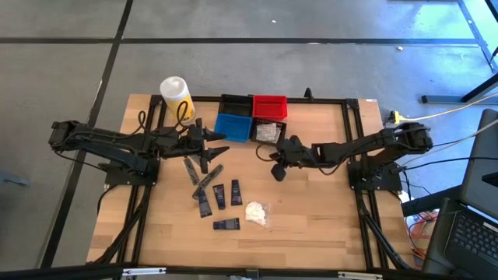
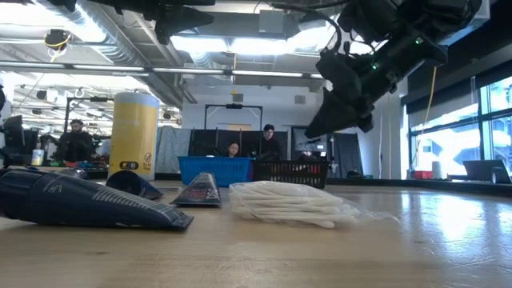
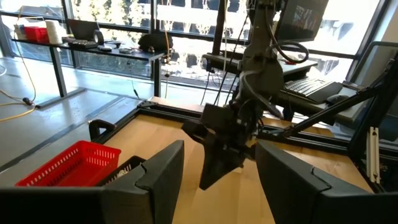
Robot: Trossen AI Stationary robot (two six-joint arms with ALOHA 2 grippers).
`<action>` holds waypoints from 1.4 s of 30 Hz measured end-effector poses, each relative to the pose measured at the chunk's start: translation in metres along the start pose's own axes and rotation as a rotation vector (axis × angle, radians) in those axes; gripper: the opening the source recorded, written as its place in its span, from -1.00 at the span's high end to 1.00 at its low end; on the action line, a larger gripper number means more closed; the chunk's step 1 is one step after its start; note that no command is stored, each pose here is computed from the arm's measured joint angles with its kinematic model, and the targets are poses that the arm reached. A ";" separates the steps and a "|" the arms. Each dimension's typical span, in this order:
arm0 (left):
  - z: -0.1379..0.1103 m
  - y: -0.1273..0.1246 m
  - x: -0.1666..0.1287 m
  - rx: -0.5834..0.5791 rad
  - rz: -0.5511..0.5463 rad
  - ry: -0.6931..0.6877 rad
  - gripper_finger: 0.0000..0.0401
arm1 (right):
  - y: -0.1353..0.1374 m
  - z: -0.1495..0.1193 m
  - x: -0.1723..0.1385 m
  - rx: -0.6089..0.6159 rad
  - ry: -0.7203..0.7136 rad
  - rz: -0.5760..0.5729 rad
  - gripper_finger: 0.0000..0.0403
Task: Pick & Place Travel size toiletries
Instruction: Adjust the bottom black bin on the table, then adjust the blue bin on the table
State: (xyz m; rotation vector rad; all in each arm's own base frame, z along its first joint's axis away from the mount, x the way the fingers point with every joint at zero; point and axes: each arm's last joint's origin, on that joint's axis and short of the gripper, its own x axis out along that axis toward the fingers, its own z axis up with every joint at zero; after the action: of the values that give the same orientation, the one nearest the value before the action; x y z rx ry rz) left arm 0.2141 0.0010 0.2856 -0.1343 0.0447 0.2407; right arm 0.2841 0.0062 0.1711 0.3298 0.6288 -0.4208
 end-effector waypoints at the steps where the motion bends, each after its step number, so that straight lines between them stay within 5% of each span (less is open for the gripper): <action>1: 0.000 0.000 0.000 0.000 0.000 0.000 0.02 | 0.000 -0.001 0.001 0.010 0.010 -0.003 0.93; 9: 0.000 0.000 0.000 0.000 0.000 0.000 0.02 | -0.011 -0.015 0.017 0.030 0.127 -0.059 0.98; 29: 0.000 0.000 0.000 0.000 -0.001 0.000 0.02 | -0.055 -0.006 0.025 0.101 0.143 -0.283 1.00; 42: 0.000 0.000 0.000 0.000 0.000 0.000 0.02 | -0.039 -0.009 0.020 0.079 0.114 -0.263 1.00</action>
State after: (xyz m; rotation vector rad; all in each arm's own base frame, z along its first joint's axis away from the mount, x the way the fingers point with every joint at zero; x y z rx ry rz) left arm 0.2141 0.0010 0.2857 -0.1344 0.0444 0.2406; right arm 0.2754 -0.0292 0.1454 0.3496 0.7719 -0.6839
